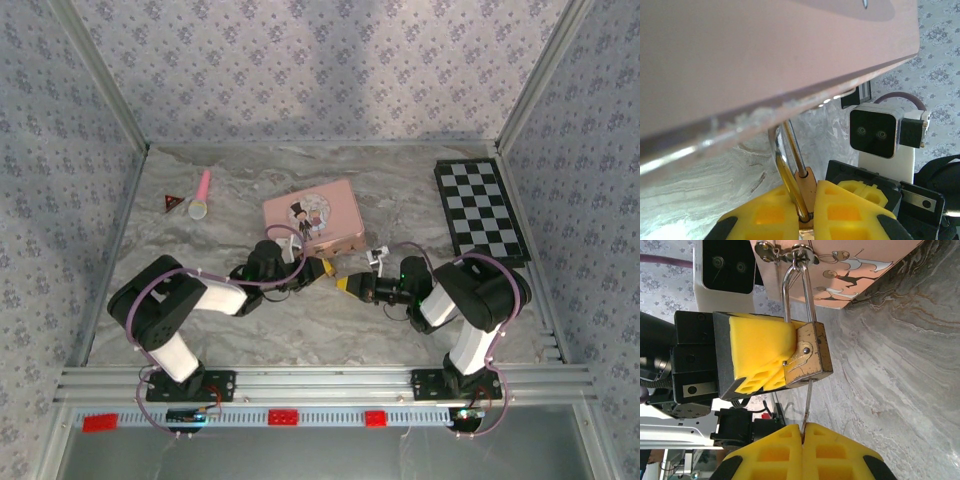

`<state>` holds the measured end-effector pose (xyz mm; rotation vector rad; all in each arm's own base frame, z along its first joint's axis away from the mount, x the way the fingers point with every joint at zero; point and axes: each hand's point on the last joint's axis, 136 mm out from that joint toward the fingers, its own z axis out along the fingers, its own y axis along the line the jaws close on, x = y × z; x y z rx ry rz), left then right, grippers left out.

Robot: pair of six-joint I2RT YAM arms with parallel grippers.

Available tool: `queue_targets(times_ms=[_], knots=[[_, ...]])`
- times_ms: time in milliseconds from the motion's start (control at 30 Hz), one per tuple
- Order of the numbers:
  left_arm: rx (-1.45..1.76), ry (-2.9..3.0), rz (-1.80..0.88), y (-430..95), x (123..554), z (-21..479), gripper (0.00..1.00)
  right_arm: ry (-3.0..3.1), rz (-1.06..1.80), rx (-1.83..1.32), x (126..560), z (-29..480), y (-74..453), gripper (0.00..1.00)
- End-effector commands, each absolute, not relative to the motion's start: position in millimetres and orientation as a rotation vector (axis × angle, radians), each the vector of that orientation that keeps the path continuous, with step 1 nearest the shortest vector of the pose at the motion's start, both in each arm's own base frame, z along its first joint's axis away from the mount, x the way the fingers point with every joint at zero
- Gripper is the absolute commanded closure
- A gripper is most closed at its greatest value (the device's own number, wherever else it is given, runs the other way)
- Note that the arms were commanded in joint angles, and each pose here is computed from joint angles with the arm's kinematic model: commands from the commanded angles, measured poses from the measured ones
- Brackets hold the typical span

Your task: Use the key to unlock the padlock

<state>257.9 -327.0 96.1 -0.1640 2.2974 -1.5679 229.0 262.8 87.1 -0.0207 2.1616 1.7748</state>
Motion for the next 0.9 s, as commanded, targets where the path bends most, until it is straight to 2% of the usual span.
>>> queue_targets(times_ms=[0, 867], knots=[[0.043, 2.113, -1.781, -354, 243, 151, 1.0, 2.107, 1.751, 0.043, 248, 96, 259, 1.0], [0.07, 2.059, -1.83, -362, 238, 168, 1.0, 2.131, 1.754, 0.218, 263, 88, 251, 1.0]])
